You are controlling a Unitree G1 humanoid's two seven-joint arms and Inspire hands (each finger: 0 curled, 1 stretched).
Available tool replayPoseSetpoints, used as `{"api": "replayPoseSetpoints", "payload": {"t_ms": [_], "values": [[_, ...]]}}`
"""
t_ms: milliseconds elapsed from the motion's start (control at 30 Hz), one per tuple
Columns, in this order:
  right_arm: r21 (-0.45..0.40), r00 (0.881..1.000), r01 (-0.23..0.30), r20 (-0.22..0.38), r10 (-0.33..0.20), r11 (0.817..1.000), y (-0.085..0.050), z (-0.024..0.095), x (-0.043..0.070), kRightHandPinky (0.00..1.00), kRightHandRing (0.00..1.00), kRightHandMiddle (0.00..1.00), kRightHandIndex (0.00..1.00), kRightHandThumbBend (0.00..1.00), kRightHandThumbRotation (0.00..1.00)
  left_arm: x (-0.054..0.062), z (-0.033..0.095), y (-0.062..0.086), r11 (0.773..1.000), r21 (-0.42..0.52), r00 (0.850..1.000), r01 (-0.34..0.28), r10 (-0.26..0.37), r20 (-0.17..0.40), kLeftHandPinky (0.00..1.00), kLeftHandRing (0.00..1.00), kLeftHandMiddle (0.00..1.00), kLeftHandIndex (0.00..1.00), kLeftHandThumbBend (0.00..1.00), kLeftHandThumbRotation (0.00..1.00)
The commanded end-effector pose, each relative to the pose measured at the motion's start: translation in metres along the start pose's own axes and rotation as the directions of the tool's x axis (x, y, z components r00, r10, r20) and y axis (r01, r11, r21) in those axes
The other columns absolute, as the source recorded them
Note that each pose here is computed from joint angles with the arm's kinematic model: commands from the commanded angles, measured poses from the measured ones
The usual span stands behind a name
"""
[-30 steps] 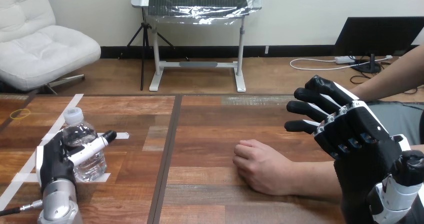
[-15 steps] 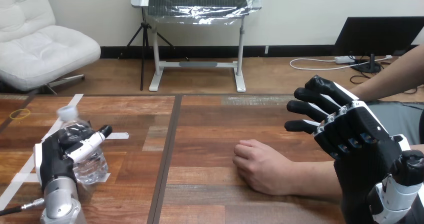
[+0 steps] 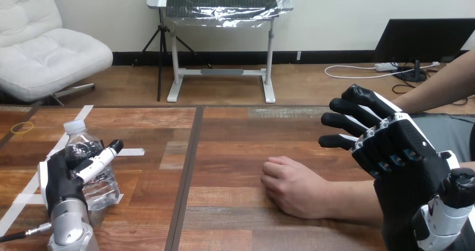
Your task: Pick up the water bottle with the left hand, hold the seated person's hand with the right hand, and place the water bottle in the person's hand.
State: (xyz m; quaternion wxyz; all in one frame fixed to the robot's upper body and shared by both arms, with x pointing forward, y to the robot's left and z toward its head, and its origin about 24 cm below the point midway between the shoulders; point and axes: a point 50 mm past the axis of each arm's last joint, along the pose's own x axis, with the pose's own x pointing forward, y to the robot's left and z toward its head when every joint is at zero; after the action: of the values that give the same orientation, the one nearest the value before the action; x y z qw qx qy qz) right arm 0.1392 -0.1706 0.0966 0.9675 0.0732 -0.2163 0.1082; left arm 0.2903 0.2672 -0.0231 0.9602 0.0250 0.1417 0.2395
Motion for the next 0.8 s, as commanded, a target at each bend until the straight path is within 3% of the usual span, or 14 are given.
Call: {"api": "replayPoseSetpoints", "payload": {"t_ms": [0, 433, 633, 767], "values": [[0.000, 0.998, -0.022, 0.066, 0.021, 1.000, 0.001, 0.004, 0.011, 0.67, 0.77, 0.79, 0.80, 0.95, 0.97, 0.010, 0.044, -0.013, 0.999, -0.033, 0.986, 0.025, -0.019, 0.163, 0.26, 0.29, 0.34, 0.38, 0.61, 0.00], [-0.001, 0.998, -0.020, 0.059, 0.020, 1.000, 0.001, 0.003, 0.011, 0.67, 0.77, 0.79, 0.80, 0.94, 0.97, 0.009, 0.045, -0.013, 1.000, -0.020, 0.981, 0.019, -0.015, 0.191, 0.25, 0.29, 0.33, 0.38, 0.59, 0.00], [-0.031, 0.999, -0.021, 0.045, 0.022, 0.999, 0.000, -0.003, 0.014, 0.67, 0.77, 0.79, 0.80, 0.93, 0.98, 0.002, 0.054, -0.015, 0.996, -0.073, 0.960, 0.044, -0.022, 0.280, 0.25, 0.28, 0.33, 0.38, 0.59, 0.00], [-0.049, 0.999, -0.030, 0.039, 0.032, 0.998, -0.003, -0.006, 0.017, 0.67, 0.77, 0.78, 0.81, 0.92, 0.97, -0.005, 0.061, -0.018, 0.995, -0.072, 0.934, 0.065, -0.035, 0.354, 0.24, 0.28, 0.33, 0.38, 0.60, 0.00]]}}
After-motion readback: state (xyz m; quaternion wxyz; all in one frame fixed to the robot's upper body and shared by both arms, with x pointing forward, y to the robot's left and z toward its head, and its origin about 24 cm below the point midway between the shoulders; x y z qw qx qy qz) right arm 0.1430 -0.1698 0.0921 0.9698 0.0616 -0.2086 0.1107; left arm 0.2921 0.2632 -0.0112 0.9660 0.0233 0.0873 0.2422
